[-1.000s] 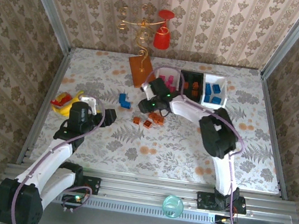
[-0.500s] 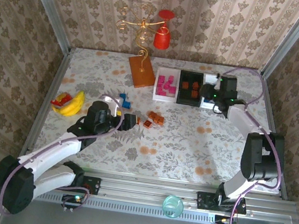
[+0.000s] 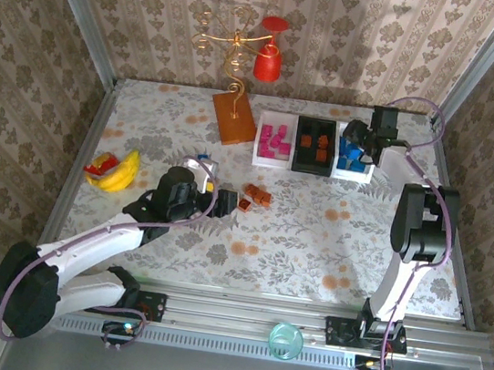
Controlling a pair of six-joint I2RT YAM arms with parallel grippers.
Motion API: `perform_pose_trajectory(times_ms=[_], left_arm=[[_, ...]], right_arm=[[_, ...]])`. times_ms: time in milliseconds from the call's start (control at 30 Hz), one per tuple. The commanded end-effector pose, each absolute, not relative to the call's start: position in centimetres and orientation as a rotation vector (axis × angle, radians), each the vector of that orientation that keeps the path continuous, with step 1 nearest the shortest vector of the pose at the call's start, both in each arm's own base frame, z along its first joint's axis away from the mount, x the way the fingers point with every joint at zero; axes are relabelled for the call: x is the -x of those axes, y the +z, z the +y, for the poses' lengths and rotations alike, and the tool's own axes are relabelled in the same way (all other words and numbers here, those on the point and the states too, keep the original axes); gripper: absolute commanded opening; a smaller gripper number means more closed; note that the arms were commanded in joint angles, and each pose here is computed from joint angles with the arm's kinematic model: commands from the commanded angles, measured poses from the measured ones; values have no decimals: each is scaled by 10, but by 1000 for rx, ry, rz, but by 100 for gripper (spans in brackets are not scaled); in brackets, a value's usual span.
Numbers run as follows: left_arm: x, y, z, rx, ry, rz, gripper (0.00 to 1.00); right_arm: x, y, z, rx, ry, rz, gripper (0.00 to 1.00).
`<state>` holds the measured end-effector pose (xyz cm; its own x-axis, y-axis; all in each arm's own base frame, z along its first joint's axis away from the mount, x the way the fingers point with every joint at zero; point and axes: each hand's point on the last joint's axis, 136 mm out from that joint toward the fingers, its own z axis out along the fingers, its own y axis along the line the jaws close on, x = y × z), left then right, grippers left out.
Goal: Sort the legos into containers by color
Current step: Place the lego in the container, then pick up the lego from the center of the table.
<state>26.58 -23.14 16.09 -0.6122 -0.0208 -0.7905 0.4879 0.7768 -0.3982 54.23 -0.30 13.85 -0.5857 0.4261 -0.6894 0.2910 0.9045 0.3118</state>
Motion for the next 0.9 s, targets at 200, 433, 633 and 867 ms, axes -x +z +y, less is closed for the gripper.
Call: perform_pose_trajectory(times_ms=[200, 433, 633, 867], left_arm=[[-292, 153, -167, -153, -588, 2135, 87], [-317, 128, -115, 54, -529, 2219, 87], [-317, 114, -87, 166, -498, 2246, 87], [-302, 106, -67, 243, -491, 2230, 87]], right_arm=[[-476, 197, 109, -104, 329, 2156, 74], [-422, 176, 262, 347, 542, 2168, 78], [-407, 132, 360, 717, 538, 2199, 82], [-423, 82, 408, 820, 514, 2281, 83]])
